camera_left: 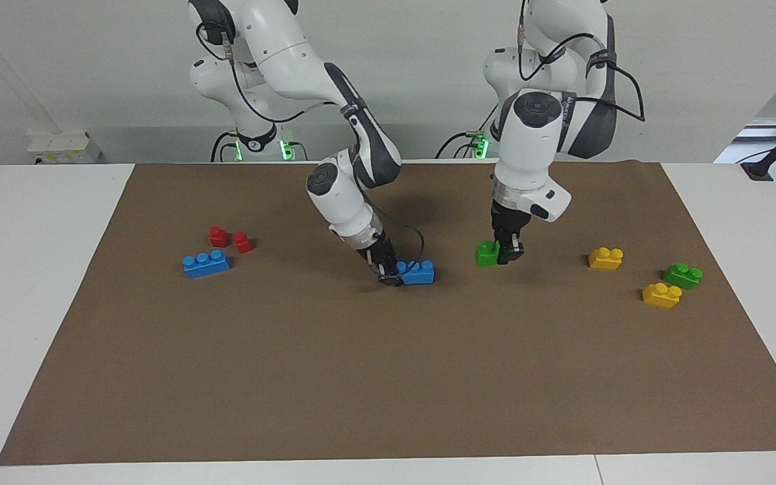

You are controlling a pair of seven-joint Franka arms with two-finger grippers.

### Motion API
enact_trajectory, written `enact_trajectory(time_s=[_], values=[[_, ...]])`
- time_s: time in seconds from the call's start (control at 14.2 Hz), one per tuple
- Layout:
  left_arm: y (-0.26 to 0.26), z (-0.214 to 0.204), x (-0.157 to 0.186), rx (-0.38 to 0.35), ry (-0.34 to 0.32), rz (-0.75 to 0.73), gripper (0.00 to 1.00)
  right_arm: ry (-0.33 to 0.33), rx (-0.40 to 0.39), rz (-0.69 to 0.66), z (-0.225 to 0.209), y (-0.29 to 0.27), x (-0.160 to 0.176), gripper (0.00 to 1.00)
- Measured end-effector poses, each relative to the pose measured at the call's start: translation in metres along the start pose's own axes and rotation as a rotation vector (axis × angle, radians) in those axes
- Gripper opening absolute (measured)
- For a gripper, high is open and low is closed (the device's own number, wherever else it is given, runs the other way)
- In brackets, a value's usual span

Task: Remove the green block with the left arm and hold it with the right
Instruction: 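Carry green outward with the left gripper while the right gripper carries blue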

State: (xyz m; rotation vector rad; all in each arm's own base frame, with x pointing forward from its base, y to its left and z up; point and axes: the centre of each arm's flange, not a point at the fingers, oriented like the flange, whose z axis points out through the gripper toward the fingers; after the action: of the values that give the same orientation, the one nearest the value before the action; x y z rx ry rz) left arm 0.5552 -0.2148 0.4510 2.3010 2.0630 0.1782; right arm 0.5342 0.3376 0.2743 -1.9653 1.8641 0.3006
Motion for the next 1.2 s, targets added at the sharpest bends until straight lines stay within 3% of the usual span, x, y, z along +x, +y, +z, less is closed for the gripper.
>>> enact_trajectory(time_s=[0.21,0.42,0.84,1.06,1.2], values=[[0.01,0.005,0.049,0.016,-0.023,0.166,0.34,0.004,0.005,-0.014,-0.013,-0.018,0.026,0.35],[0.015,0.013,0.099,0.028,-0.038,0.285,0.34,-0.03,-0.056,-0.033,-0.055,-0.051,0.071,0.35],[0.02,0.058,0.168,0.009,-0.04,0.358,0.34,-0.03,-0.147,-0.107,-0.187,-0.101,0.197,0.35],[0.019,0.083,0.195,-0.002,-0.039,0.39,0.34,-0.038,-0.136,-0.102,-0.216,-0.099,0.271,0.35],[0.017,0.1,0.2,-0.015,-0.039,0.396,0.34,-0.041,-0.135,-0.073,-0.221,-0.092,0.304,0.35]])
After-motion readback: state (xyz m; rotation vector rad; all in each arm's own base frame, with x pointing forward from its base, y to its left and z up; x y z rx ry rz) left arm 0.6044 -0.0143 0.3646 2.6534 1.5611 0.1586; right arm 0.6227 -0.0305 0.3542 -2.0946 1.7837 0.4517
